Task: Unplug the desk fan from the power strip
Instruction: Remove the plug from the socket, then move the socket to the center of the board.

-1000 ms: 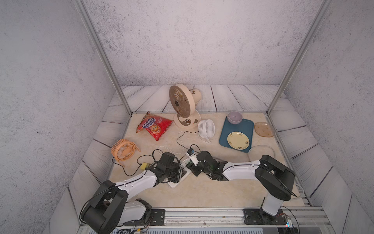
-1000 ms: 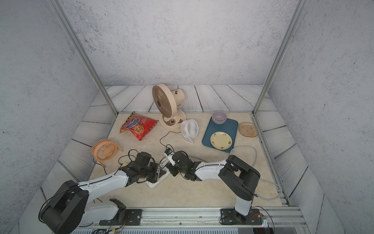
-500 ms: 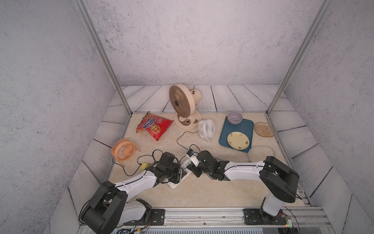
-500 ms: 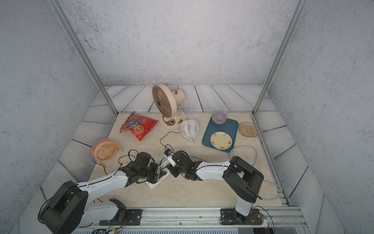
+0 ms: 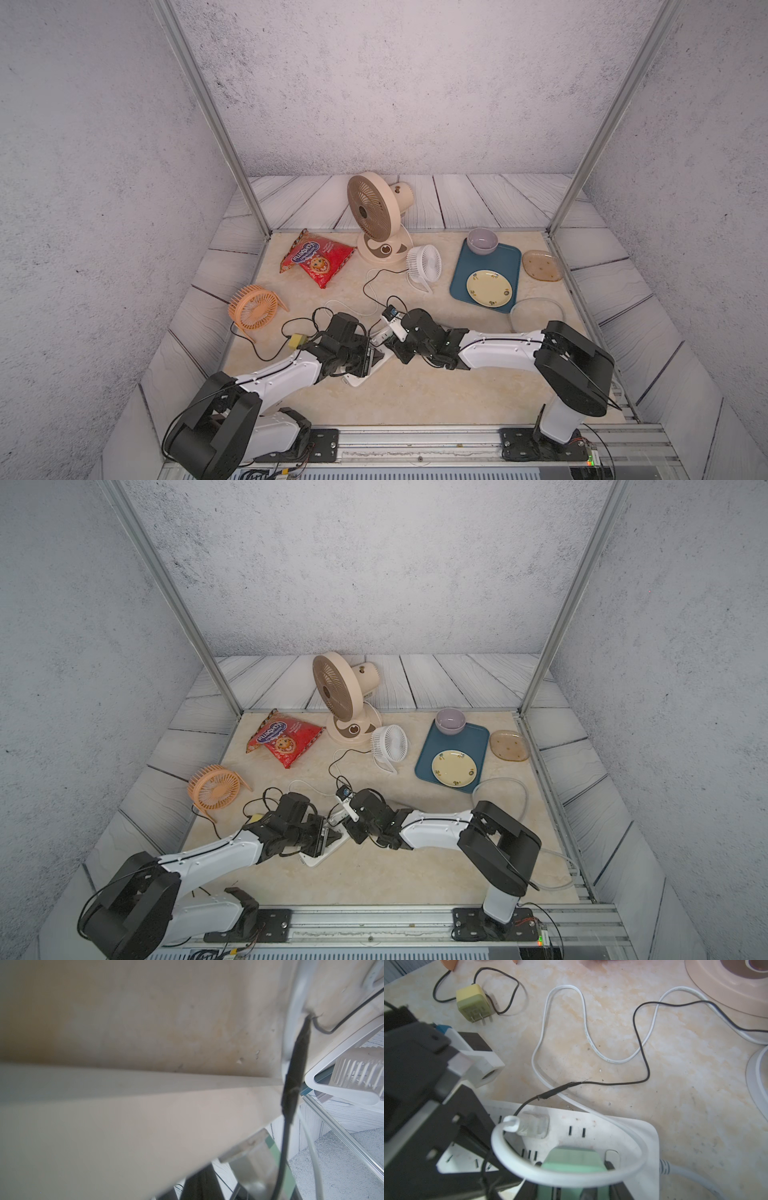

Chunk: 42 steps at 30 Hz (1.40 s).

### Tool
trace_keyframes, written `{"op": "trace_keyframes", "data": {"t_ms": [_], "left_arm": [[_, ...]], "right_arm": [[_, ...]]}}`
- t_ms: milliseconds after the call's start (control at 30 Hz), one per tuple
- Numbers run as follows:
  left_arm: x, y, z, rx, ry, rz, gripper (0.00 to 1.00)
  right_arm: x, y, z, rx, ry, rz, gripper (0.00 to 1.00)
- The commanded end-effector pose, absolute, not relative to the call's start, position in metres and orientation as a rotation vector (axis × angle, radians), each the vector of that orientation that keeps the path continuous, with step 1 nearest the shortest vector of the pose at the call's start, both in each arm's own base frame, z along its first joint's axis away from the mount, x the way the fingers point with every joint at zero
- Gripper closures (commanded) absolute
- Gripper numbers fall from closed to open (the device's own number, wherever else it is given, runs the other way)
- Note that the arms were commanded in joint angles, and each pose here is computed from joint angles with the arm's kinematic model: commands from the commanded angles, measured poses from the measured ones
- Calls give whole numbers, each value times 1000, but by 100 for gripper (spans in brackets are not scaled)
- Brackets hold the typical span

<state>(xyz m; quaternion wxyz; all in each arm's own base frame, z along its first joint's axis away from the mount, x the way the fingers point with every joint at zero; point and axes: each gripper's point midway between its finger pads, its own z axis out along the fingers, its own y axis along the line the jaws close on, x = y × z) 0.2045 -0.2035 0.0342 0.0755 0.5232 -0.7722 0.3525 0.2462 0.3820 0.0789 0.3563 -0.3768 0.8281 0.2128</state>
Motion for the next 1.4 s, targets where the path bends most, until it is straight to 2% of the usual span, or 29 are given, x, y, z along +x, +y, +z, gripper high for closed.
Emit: {"op": "trace_keyframes", "data": {"t_ms": [0,567,900,1000,1167,1367], "left_arm": [[94,-89,-57,1873,-2297,83,100],[94,-88,-57,1871,-2298,85,100],[96,-86,-54,1869,-2312,81,100],[97,-86,-54,1869,-2313,86,100],[95,-84,-53,1870,-2311,81,100],[95,-85,-52,1872,-2303,86,100]], "right_arm": [[267,398,156,-790,1936,704,100],[258,388,154,-931,1999,635,100],[195,370,151,-1254,2234,741,100],[188,363,155,-1260,2303,739,100],[207,357,172,-1175,2404,692,100],[258,358,201,-1026,2432,687,100]]}}
